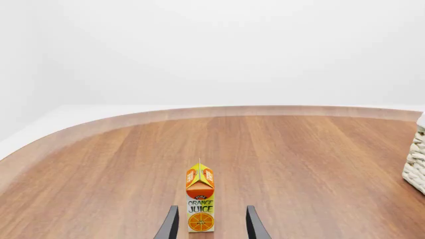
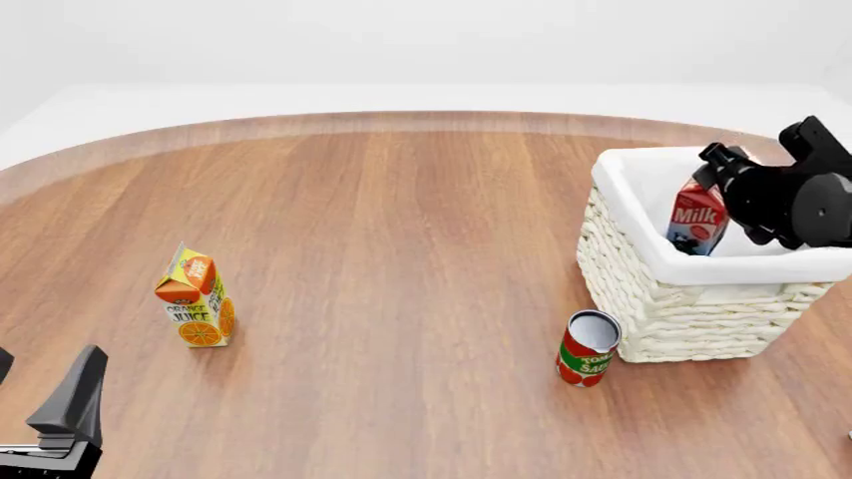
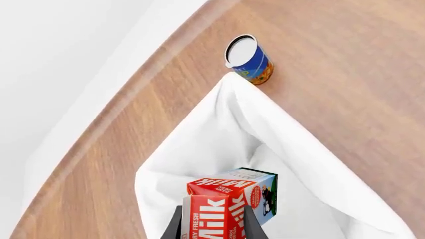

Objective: Pick the milk and place it in the basket.

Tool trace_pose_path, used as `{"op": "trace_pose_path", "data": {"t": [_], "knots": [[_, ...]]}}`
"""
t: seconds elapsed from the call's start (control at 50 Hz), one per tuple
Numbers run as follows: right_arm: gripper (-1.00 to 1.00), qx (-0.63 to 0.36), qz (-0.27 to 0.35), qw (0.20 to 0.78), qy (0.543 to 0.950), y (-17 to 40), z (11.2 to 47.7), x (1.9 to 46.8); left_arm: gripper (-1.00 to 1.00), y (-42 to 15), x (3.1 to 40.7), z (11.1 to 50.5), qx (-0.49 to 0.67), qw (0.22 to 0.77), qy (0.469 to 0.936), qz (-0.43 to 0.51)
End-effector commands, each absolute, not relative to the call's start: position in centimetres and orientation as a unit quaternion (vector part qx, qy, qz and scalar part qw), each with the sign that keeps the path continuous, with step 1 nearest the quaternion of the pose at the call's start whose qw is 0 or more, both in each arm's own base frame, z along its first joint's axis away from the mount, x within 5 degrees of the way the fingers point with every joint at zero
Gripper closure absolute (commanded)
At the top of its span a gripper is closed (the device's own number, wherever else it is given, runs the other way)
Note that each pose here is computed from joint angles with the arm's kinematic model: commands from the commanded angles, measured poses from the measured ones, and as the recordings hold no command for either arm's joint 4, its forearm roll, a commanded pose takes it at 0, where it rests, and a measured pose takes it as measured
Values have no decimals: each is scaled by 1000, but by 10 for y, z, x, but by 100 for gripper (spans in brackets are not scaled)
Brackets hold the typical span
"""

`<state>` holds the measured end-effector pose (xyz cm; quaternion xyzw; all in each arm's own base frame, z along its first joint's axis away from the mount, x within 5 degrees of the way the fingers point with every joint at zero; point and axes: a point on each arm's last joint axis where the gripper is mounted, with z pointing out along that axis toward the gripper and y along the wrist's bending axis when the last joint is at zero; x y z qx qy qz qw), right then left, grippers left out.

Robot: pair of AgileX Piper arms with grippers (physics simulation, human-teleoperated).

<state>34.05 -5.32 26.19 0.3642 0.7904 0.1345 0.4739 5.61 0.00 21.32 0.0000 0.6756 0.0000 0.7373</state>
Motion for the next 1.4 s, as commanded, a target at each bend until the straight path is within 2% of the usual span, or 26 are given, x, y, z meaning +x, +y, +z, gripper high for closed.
{"op": "trace_pose_path", "data": {"t": [0.02,0.74,0.76,1.24,1.4], "knots": [[100,367,144,486,780,-53,269,344,-100,0,56,213,0,737,676,0],[100,386,153,471,778,-51,251,347,-100,0,56,213,0,737,676,0],[-100,382,152,473,780,-50,252,348,-100,0,56,213,0,737,676,0],[-100,375,163,481,775,-43,266,343,-100,0,56,213,0,737,676,0],[-100,355,156,509,769,-46,284,339,-100,0,56,213,0,737,676,0]]}}
